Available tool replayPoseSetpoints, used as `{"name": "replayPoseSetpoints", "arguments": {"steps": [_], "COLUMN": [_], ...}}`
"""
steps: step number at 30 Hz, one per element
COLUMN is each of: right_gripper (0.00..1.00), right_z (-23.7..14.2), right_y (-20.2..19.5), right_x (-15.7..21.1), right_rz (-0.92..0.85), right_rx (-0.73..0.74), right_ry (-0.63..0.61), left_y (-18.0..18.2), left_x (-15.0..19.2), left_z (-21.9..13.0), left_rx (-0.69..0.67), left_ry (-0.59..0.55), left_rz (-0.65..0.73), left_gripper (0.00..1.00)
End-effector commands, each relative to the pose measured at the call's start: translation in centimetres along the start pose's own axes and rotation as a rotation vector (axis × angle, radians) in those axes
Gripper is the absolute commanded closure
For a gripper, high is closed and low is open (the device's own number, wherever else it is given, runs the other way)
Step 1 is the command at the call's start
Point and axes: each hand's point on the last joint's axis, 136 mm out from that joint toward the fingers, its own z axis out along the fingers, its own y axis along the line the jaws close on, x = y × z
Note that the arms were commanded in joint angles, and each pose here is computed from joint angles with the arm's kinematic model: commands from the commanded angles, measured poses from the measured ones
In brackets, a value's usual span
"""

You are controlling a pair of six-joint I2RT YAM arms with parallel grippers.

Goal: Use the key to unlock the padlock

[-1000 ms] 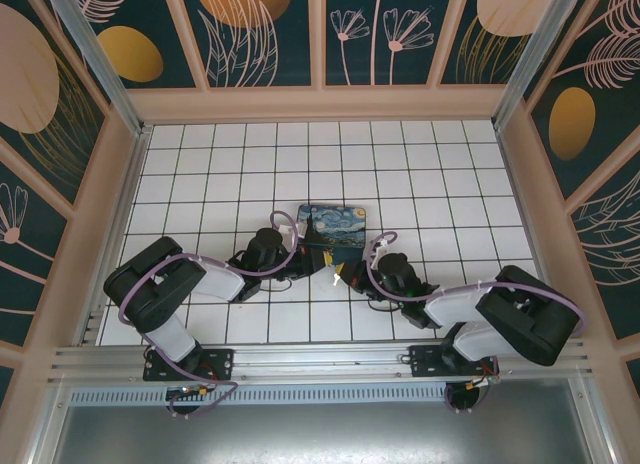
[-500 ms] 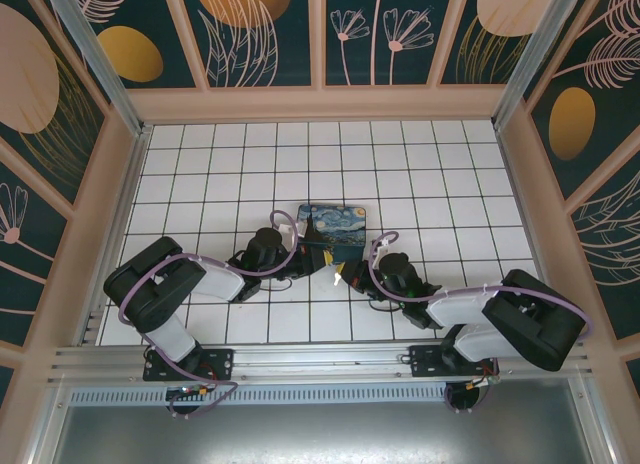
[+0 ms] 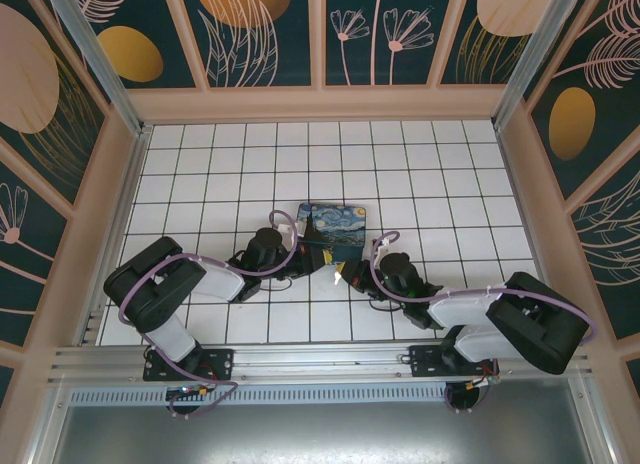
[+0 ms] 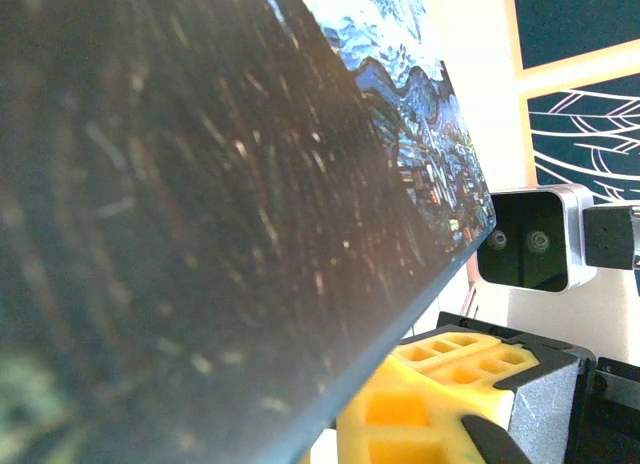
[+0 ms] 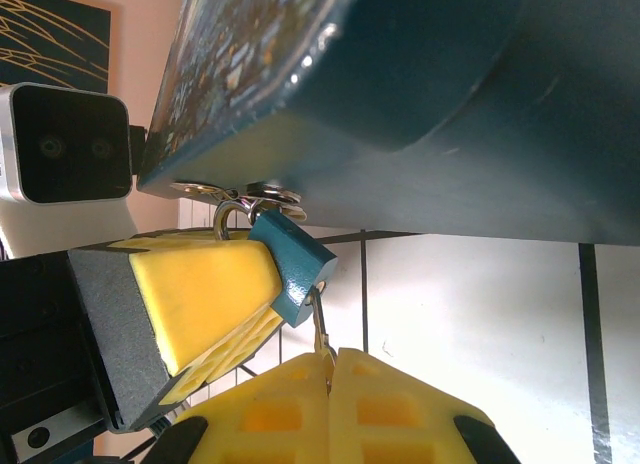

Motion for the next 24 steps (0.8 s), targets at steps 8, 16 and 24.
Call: {"name": "replayPoseSetpoints", "arguments": {"steps": [8,16,24], "right_gripper": [1.00,1.00,1.00], "right_z": [0.5,0.1,-0.5], "right_y": [2.7,2.9,4.0], "right_x": [-0.8,-1.7,-2.7], "right_rz": [-0.037,-0.046,-0.058], "right_rx": [-0.089,-0.117,-0.187], "right_ry": [-0.024,-0.071,-0.118], "left_y": [-2.2,-4.5,-5.2], "left_x": [-0.4,-0.3,-0.5], "left_z": [0.0,-0.7,-1.4], "left_rx": [0.082,0.167,0.190], "left_ry": [0.007,0.032,0.013], "left_rz": [-0.019,-0.082,-0.110], "left_gripper": [1.00,1.00,1.00]}}
